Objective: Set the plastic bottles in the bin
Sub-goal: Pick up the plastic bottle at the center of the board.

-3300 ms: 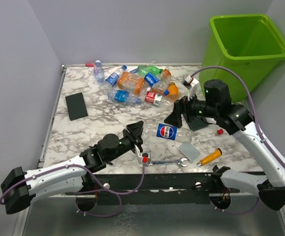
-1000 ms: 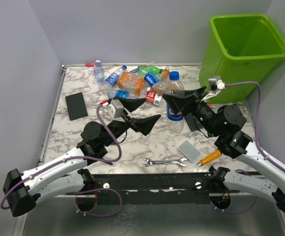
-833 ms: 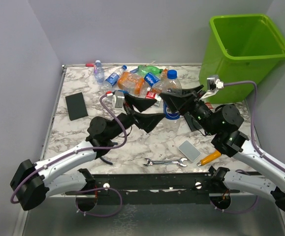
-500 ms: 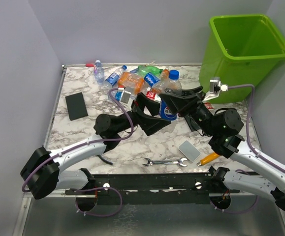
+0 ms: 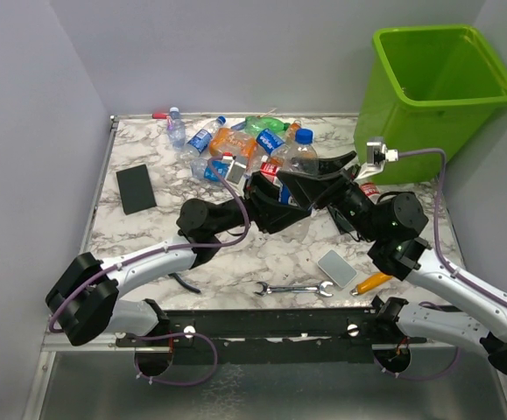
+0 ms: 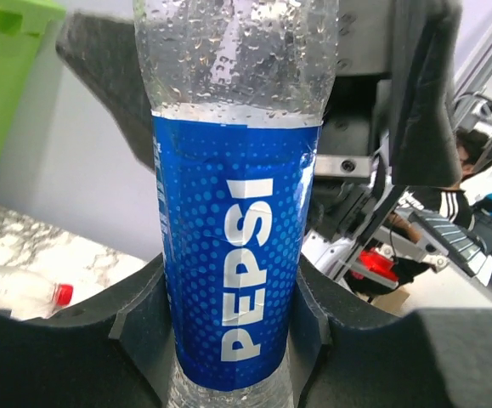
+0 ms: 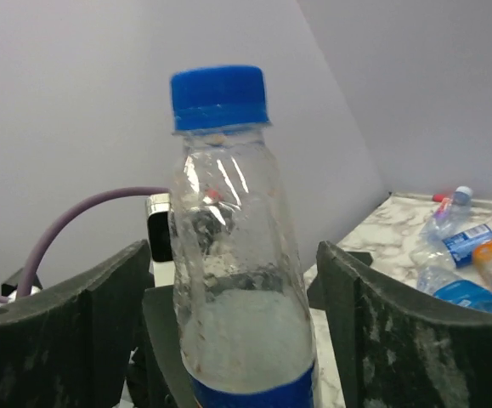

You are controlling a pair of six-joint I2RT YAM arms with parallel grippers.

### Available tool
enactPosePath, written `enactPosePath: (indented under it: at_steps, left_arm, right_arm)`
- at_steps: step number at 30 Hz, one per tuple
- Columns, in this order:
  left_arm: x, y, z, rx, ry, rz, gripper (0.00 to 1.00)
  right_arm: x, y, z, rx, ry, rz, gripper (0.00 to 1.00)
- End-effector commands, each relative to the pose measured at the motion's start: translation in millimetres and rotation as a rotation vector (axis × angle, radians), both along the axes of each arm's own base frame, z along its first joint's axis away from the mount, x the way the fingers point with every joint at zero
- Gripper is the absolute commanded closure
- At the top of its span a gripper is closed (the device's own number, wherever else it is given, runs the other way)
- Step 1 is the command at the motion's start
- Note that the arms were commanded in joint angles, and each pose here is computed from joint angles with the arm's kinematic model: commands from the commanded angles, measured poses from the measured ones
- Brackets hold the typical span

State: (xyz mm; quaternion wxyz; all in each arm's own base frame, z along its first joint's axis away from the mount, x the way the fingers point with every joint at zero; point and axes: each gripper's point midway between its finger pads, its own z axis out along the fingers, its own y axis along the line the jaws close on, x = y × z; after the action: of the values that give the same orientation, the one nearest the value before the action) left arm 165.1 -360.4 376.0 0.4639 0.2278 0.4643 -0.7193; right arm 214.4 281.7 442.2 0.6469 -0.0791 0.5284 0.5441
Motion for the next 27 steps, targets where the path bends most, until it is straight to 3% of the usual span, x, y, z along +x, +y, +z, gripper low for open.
enactPosePath:
  at_steps: [1,5,11,18,23,27]
  left_arm:
    - [-13.0,-1.2,-11.2,0.085,-0.066,-0.025,0.71]
    - [11.1,5.6,-31.0,0.253,-0.154,0.130,0.71]
    - [37.3,29.4,-68.1,0.506,-0.298,0.335,0.72]
    - [48.9,53.0,-80.8,0.532,-0.364,0.486,0.78]
    - [46.1,54.2,-85.8,0.528,-0.360,0.479,0.79]
    - [43.1,55.3,-85.1,0.507,-0.349,0.475,0.79]
  right_arm:
    - [-0.8,-8.3,7.3,-0.089,-0.003,-0.037,0.12]
    - [-1.8,-24.9,0.2,-0.248,0.058,-0.095,0.04]
    - [0.6,-38.5,-1.9,-0.428,0.121,-0.145,0.05]
    - [13.7,-34.3,-11.8,-0.431,0.167,-0.183,0.14]
    - [21.2,-20.7,-23.0,-0.437,0.197,-0.164,0.20]
    - [27.7,-15.5,-30.0,-0.433,0.224,-0.172,0.33]
